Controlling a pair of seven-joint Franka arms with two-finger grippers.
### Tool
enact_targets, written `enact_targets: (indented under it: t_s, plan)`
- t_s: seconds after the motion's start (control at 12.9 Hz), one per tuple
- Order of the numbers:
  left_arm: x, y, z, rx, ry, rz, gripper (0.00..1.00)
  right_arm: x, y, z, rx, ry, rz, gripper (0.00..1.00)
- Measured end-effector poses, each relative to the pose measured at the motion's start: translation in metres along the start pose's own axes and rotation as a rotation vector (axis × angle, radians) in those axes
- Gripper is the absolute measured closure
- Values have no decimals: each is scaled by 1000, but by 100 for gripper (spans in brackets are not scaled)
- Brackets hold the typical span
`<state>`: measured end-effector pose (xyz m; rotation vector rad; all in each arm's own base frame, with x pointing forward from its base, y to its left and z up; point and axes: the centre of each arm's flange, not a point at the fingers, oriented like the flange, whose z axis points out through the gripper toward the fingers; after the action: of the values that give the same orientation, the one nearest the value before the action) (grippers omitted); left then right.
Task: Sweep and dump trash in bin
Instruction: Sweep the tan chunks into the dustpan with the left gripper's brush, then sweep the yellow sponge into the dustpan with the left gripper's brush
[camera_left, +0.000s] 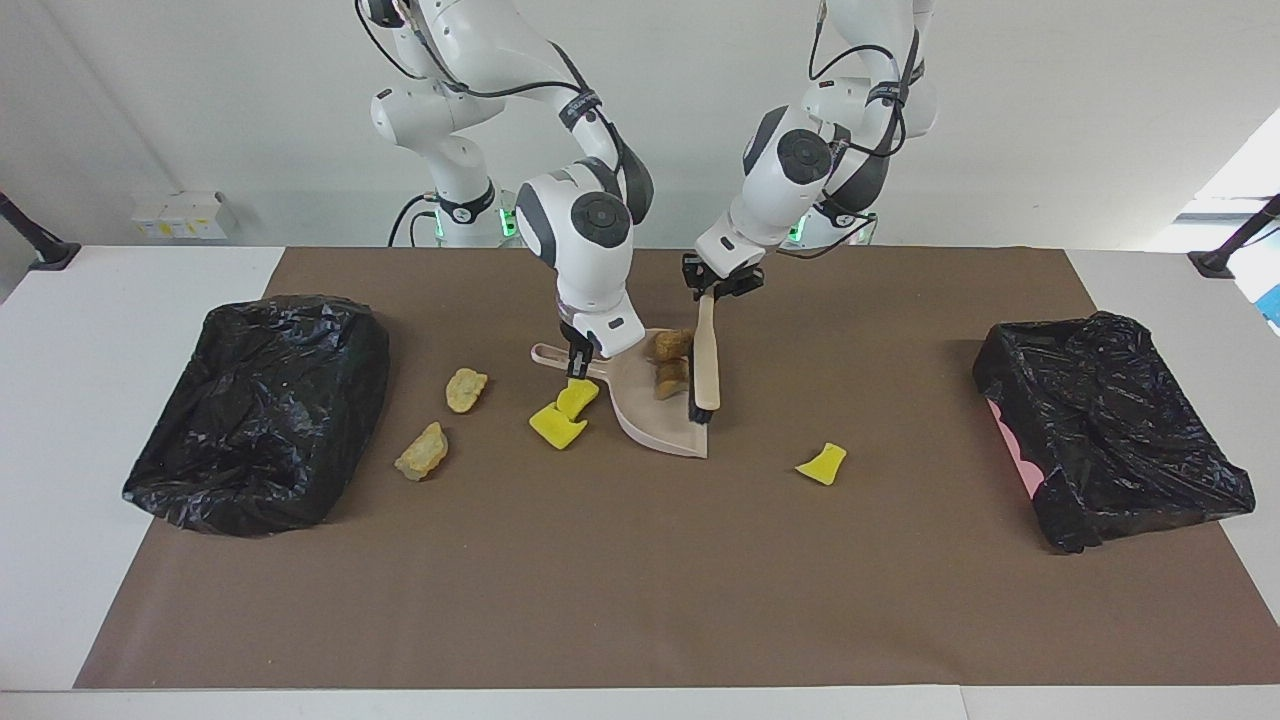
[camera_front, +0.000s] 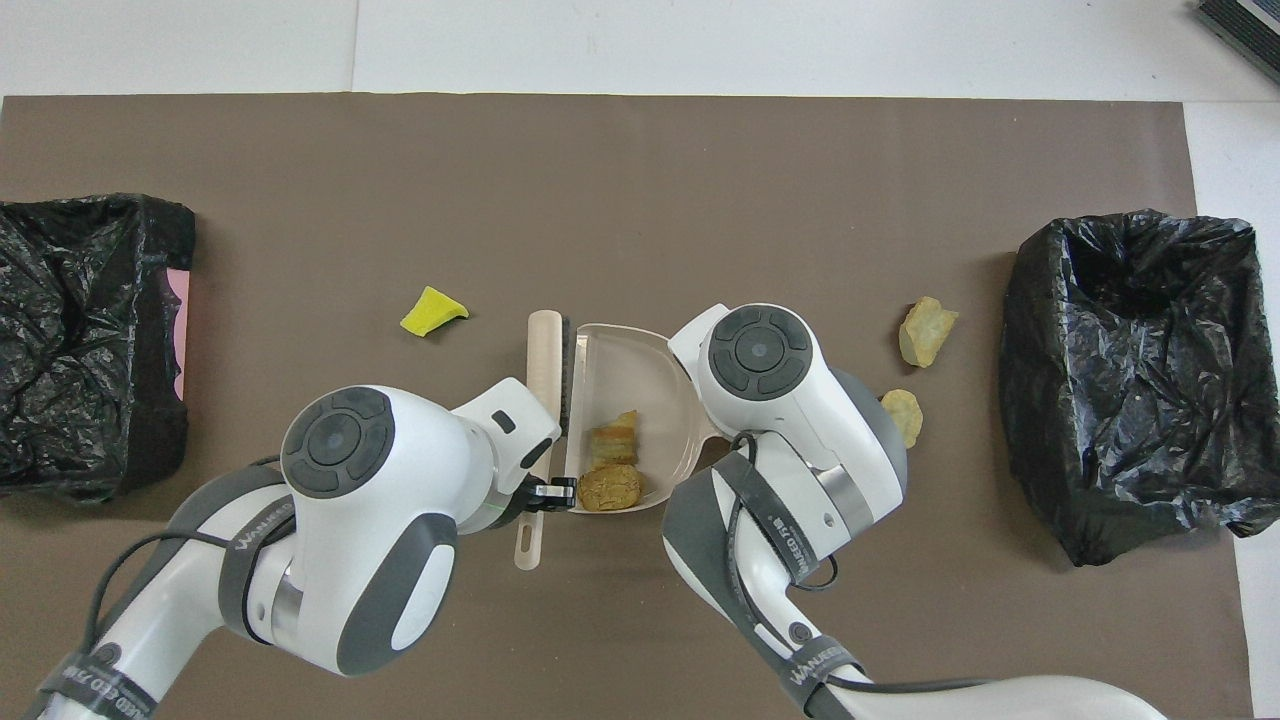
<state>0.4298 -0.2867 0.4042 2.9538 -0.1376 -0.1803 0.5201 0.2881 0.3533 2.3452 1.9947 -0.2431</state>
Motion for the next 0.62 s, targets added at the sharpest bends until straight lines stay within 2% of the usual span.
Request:
enact_targets:
  t_s: [0.08, 0.31, 0.46, 0.62]
  plan:
    - [13, -26, -4, 52, 21, -2, 74, 0, 0, 0, 0, 0, 0, 68]
    - [57, -111, -23, 141, 51, 15, 74, 0, 0, 0, 0, 0, 0, 68]
    - [82, -166, -32, 182, 37, 75, 74, 0, 0, 1, 1, 0, 0, 68]
    - [94, -189, -21, 228, 1, 146, 74, 0, 0, 1, 1, -1, 0, 68]
